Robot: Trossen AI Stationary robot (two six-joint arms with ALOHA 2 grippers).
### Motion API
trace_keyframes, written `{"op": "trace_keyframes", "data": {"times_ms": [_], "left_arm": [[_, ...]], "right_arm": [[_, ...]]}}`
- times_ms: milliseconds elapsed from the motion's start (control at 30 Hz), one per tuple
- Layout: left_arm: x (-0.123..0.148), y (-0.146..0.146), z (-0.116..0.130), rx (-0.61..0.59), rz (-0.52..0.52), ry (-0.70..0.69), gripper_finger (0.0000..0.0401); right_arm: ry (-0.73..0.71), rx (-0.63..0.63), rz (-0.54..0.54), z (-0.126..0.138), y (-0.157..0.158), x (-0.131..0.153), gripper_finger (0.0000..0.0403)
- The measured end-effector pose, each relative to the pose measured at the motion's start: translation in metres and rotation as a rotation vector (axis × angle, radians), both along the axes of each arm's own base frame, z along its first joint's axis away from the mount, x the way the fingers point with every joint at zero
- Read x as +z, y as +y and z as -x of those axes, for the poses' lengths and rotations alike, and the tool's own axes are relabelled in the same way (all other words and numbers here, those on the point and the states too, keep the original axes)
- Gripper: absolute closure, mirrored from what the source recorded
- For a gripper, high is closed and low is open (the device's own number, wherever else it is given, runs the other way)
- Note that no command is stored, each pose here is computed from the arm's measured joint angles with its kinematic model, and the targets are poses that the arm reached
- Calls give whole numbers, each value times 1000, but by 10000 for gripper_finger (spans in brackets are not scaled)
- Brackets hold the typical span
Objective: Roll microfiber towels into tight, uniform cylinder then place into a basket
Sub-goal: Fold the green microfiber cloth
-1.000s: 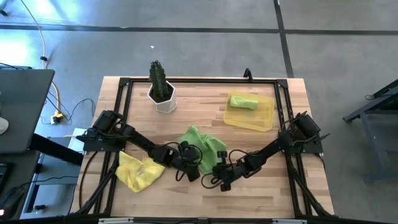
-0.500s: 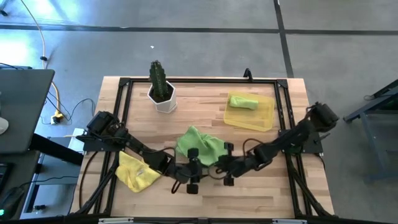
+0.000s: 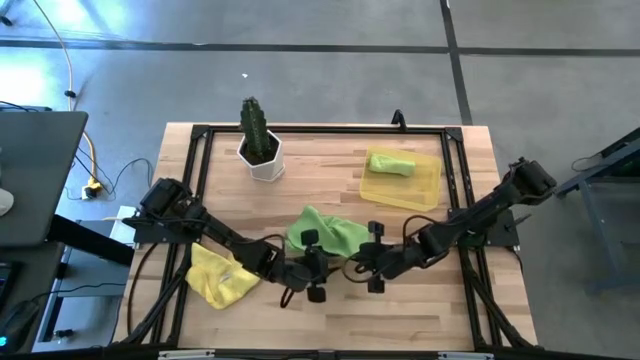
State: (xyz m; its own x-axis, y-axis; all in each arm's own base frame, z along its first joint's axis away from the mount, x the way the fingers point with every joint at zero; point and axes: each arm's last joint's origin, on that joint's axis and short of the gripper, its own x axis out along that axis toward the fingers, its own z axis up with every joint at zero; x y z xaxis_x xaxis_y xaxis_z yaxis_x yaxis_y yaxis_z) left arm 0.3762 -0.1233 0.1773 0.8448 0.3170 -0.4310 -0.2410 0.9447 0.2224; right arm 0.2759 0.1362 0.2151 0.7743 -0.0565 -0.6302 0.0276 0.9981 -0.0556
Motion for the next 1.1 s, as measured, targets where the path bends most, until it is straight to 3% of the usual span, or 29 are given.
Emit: {"op": "trace_keyframes", "data": {"times_ms": [267,600,800,1100], "left_arm": [[10,-1,-5,-29,-62,-1,271],[-8,22,1,107,49,154,271],[-17,23,10,122,98,265,271],[-22,21,17,125,87,346,271]], "right_arm": [[26,-2,19,1,-3,-2,403],[13,26,47,1,-3,1,403],[-51,15,71,8,-8,19,403],[-135,-21,69,26,-19,50,403]]}}
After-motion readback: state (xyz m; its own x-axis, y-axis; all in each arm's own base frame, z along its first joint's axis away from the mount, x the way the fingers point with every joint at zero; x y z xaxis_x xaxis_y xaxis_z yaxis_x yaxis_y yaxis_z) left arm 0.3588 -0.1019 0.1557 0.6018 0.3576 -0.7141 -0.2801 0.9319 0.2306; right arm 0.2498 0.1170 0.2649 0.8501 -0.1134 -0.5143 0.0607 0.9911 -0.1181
